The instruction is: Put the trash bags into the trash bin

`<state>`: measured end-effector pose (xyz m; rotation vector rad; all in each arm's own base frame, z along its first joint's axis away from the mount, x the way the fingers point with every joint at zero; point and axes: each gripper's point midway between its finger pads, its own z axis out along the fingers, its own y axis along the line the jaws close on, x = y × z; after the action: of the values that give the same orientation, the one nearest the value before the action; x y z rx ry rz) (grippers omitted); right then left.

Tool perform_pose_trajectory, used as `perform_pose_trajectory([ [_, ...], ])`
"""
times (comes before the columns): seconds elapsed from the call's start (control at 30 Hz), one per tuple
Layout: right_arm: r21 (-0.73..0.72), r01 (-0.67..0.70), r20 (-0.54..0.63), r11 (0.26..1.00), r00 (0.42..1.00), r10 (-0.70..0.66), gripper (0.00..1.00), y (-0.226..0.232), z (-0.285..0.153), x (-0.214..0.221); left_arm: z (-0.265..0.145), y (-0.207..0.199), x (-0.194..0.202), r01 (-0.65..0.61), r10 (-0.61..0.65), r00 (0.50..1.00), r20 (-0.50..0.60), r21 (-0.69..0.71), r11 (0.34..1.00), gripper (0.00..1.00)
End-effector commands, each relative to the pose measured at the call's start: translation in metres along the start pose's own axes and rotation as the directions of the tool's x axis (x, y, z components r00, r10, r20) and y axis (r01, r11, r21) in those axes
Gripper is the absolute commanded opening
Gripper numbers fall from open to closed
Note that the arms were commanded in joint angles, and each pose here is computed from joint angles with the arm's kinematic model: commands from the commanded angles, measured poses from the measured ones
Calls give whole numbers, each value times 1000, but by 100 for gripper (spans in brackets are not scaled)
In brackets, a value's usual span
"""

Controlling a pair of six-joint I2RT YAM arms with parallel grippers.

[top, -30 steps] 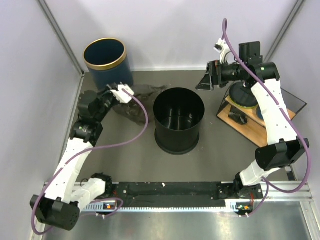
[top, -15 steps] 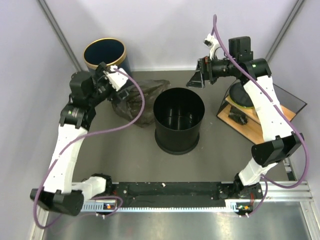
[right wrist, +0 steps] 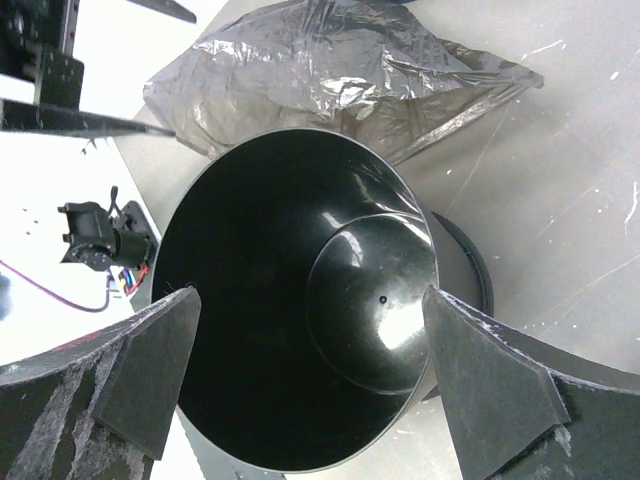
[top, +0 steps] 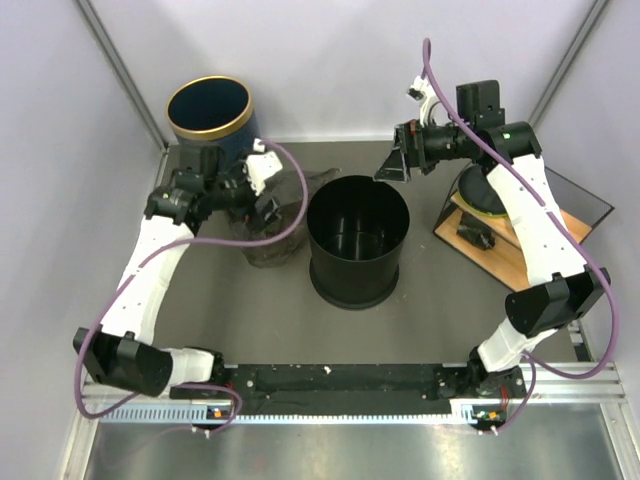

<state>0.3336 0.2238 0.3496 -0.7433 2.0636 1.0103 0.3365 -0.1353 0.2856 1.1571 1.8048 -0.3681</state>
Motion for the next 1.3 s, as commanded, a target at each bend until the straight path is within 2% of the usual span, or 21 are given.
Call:
perform_pose_trajectory([
  [0.0,16,64,51,998,997,-65,95,13,-15,-11,3,7,5,-42,38,999,-26,-152,988,98],
  [0.07,19,59,47,998,997,-60,95,13,-15,-9,17,7,34,-128,104,985,-138,-177,976,98],
  [0.1,19,56,46,998,997,-57,95,12,-15,-9,14,16,45,-163,119,975,-190,-233,959,98],
  [0.13,20,53,46,998,997,-54,95,12,-15,-9,17,32,38,-207,161,973,-167,-309,928,98],
  [0.17,21,49,45,999,998,-50,95,11,-14,-9,25,33,57,-260,197,955,-222,-307,915,98],
  [0.23,16,37,39,999,999,-37,95,11,-12,-7,26,54,67,-322,209,930,-303,-394,861,98],
  [0.4,15,31,42,999,999,-31,95,9,-11,-10,45,76,96,-341,152,894,-422,-419,842,98],
  [0.43,14,32,42,999,999,-33,95,9,-10,-11,41,83,98,-333,127,892,-433,-442,833,93],
  [0.47,19,31,44,999,999,-32,95,8,-11,-12,42,89,94,-322,115,897,-426,-455,830,83],
  [0.5,22,36,47,999,998,-37,95,9,-12,-13,39,91,91,-309,103,903,-417,-462,831,65],
  [0.53,24,38,49,999,998,-39,94,9,-12,-13,34,98,78,-283,95,921,-377,-483,829,26],
  [0.57,28,38,50,999,998,-40,94,9,-13,-13,29,96,74,-230,55,936,-347,-487,842,3],
  [0.6,31,41,51,999,998,-42,93,9,-14,-13,25,96,67,-198,38,948,-315,-492,848,0],
  [0.67,36,42,55,998,998,-44,92,10,-15,-13,9,92,37,-115,28,981,-190,-466,877,0],
  [0.77,38,42,51,998,998,-44,92,10,-16,-11,-14,84,1,-72,47,997,-67,-440,895,0],
  [0.97,29,44,51,999,998,-46,92,11,-15,-11,-49,76,-42,-61,93,995,49,-453,890,0],
  [1.13,7,46,54,999,997,-46,92,13,-13,-14,-81,88,-73,-31,102,989,107,-526,850,0],
  [1.27,-17,53,61,998,997,-52,93,17,-14,-19,-110,100,-107,32,112,973,203,-595,803,0],
])
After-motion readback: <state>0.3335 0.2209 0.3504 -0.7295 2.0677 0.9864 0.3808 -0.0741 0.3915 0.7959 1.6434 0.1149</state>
